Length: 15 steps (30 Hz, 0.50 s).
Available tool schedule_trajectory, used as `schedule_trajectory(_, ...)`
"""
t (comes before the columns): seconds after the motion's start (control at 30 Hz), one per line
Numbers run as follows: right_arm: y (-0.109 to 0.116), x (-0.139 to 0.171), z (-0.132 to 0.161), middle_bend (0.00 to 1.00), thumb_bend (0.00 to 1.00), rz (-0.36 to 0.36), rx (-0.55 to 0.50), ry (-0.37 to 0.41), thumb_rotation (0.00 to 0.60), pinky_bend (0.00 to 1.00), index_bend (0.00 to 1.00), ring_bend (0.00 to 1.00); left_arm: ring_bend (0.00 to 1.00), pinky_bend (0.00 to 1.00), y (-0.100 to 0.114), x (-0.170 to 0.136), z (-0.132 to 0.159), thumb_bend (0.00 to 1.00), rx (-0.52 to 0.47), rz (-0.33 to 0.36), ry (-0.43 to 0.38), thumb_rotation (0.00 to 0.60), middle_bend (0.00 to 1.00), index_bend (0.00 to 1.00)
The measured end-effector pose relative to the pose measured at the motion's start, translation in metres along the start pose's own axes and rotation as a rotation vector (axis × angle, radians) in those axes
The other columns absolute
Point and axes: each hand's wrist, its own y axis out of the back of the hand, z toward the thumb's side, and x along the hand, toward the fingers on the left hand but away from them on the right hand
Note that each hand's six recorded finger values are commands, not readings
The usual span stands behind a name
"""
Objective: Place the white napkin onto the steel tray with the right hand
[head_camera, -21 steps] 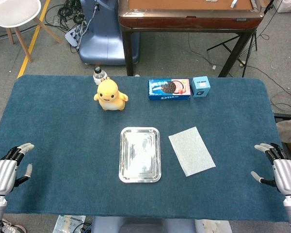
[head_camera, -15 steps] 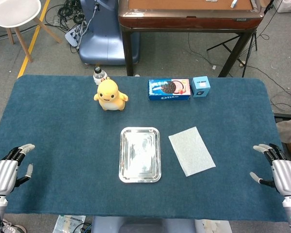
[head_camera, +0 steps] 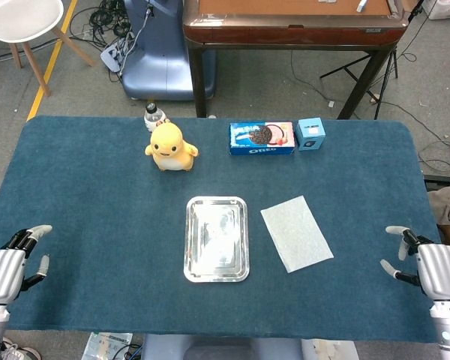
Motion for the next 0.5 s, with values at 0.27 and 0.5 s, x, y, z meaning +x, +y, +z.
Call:
schedule_trajectory(0.27, -0.019, -0.012, 0.028, 0.88, 0.00, 0.064, 0.106, 0.081, 0.600, 0.88, 0.38, 0.78, 0.21, 0.45, 0.011, -0.005, -0.002, 0.48, -0.018, 0.027, 0.004, 0.600, 0.26, 0.21)
schedule_trajectory(0.5, -0.046, -0.023, 0.060, 1.00, 0.00, 0.144, 0.169, 0.161, 0.600, 0.96, 0.38, 0.91, 0.21, 0.45, 0.016, -0.005, -0.010, 0.48, -0.028, 0.038, 0.028, 0.600, 0.26, 0.21)
